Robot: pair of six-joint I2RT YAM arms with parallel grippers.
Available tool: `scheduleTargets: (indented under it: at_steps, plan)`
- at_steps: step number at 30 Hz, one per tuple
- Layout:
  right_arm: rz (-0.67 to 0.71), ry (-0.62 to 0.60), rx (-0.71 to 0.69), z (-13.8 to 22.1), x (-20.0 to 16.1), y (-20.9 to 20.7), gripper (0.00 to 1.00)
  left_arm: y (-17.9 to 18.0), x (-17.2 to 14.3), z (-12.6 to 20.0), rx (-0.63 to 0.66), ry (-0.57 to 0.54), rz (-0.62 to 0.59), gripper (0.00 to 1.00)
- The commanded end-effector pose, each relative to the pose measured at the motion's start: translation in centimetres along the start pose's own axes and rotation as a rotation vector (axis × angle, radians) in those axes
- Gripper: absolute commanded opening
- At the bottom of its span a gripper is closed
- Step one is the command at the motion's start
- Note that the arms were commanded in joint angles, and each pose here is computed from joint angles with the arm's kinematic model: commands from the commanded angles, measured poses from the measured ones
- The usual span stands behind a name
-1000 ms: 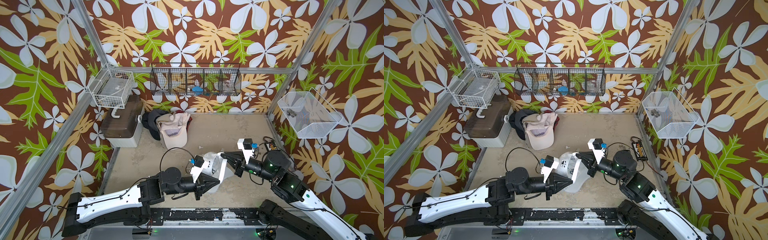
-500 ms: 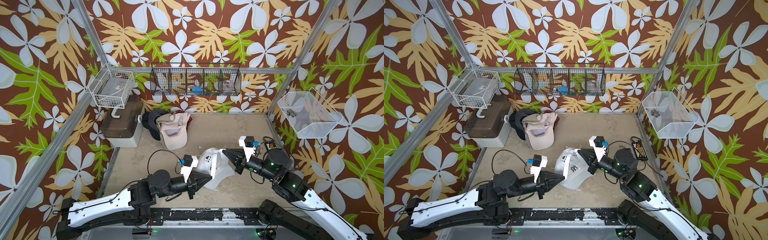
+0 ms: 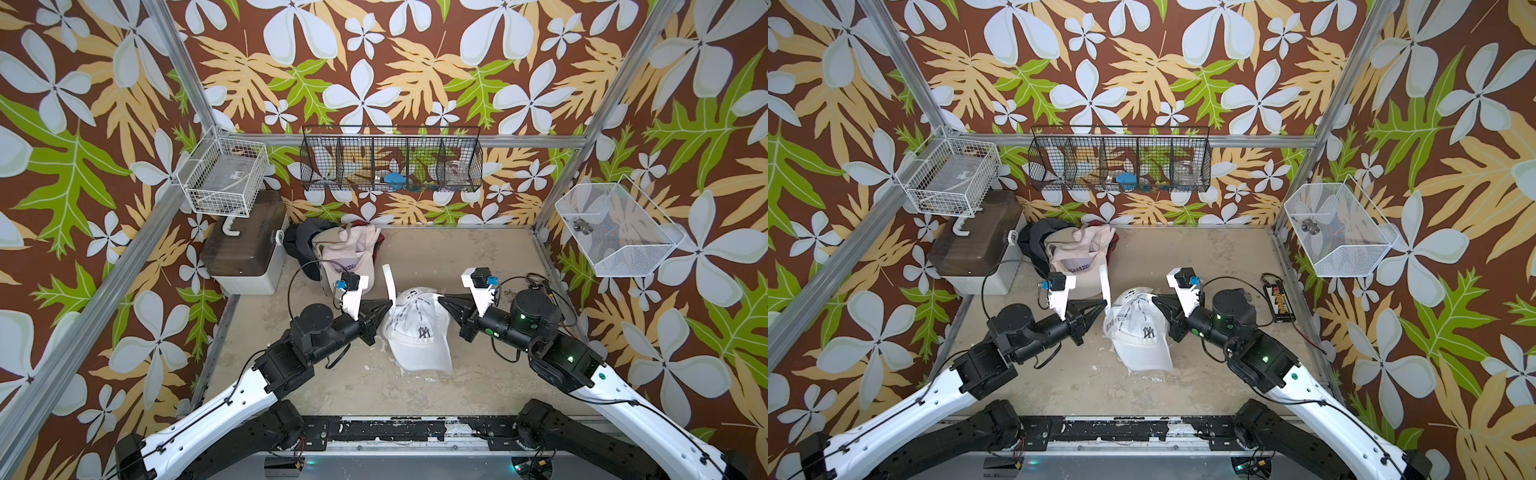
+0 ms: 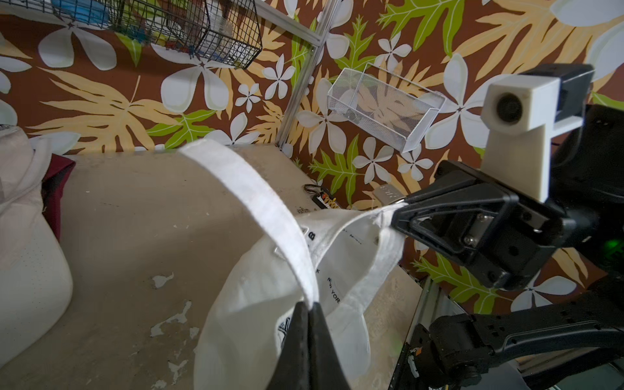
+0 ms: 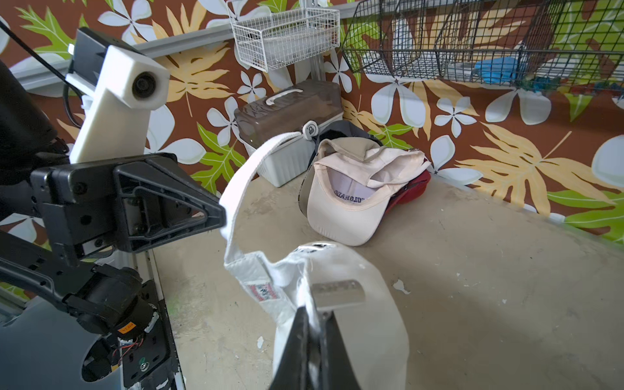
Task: Open the adjustable buckle of the baseball cap
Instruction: Place the baseball cap at the center of the board.
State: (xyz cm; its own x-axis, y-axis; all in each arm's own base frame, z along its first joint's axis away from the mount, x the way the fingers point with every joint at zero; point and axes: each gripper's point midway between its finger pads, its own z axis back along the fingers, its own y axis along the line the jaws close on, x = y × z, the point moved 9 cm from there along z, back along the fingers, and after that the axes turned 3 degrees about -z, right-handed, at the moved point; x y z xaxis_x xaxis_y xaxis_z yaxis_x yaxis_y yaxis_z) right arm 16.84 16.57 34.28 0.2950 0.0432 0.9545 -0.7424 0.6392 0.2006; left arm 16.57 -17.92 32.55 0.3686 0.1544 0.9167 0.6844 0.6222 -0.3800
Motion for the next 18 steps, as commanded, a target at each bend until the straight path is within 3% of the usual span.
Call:
scheduleTargets:
  at_steps: [1,11,18]
  plan:
    - [0.02,-0.002,-0.044,-1.1,0.2,-0.8,0.0,0.6,0.6,-0.7,-0.03,0.003,-0.021,0.0]
    - [-0.091,-0.028,-0.046,-4.6,2.4,-6.5,0.0,5.1,3.4,-4.0,0.093,0.031,-0.064,0.0]
    - [-0.114,-0.013,-0.105,-7.7,4.3,-9.5,0.0,7.6,5.7,-6.7,0.1,0.043,-0.063,0.0]
